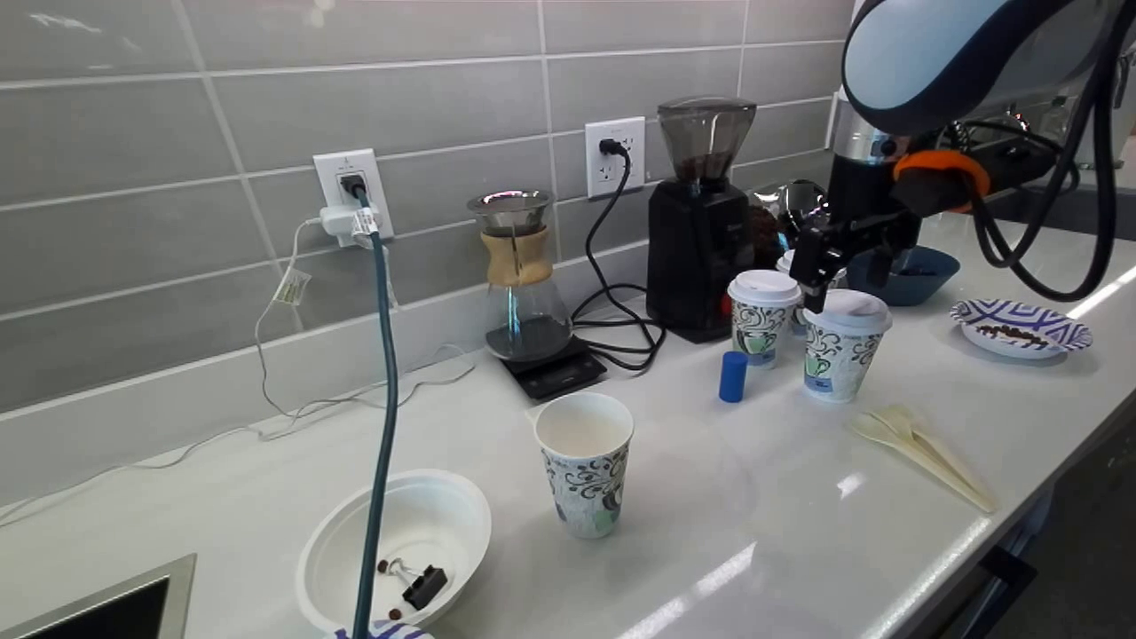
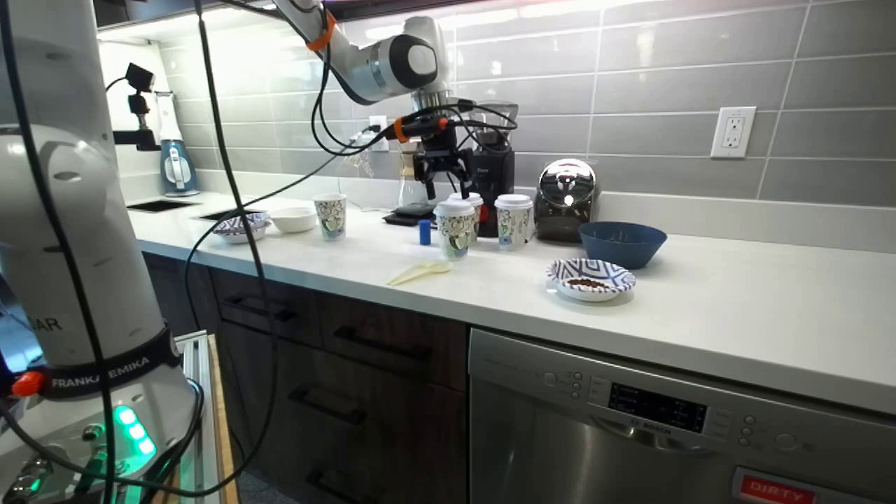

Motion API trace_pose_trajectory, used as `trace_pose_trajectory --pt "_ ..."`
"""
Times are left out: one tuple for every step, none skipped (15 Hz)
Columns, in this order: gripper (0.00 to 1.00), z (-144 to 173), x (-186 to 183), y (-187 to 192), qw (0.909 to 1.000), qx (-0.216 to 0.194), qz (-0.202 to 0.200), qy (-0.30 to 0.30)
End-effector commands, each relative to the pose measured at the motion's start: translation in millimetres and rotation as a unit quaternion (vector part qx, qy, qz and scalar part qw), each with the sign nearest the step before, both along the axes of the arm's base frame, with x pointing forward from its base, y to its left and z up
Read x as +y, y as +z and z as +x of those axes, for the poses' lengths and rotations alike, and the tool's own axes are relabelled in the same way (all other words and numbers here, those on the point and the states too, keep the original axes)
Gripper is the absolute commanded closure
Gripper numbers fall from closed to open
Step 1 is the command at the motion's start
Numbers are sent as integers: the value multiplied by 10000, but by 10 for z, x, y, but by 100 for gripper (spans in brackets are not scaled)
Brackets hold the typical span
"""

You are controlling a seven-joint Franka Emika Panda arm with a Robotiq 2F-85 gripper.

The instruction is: Remove the lid from the closest cup

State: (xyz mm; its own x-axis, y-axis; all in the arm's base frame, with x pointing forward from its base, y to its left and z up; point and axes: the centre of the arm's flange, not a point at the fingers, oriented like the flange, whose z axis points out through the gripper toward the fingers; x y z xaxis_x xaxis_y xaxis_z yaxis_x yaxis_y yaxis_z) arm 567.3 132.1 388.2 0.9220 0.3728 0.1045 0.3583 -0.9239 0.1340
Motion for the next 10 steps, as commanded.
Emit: trace_pose_trajectory --pt "0 173 -52 -14 9998 -49 118 175" --pt "0 189 -59 -18 9997 -76 108 194" --pt "0 200 -61 -25 9997 -66 106 218" --pt "0 206 -62 -32 9997 -23 111 237" --pt "0 207 -64 -43 9996 11 99 254" --pt "0 206 -66 -56 9996 45 105 267" --pt "0 201 -71 -68 9995 46 97 290" --pt "0 199 -84 -80 9995 61 75 289" --pt "0 199 -101 -88 9995 81 100 284" --pt "0 199 -115 -95 9995 96 104 268"
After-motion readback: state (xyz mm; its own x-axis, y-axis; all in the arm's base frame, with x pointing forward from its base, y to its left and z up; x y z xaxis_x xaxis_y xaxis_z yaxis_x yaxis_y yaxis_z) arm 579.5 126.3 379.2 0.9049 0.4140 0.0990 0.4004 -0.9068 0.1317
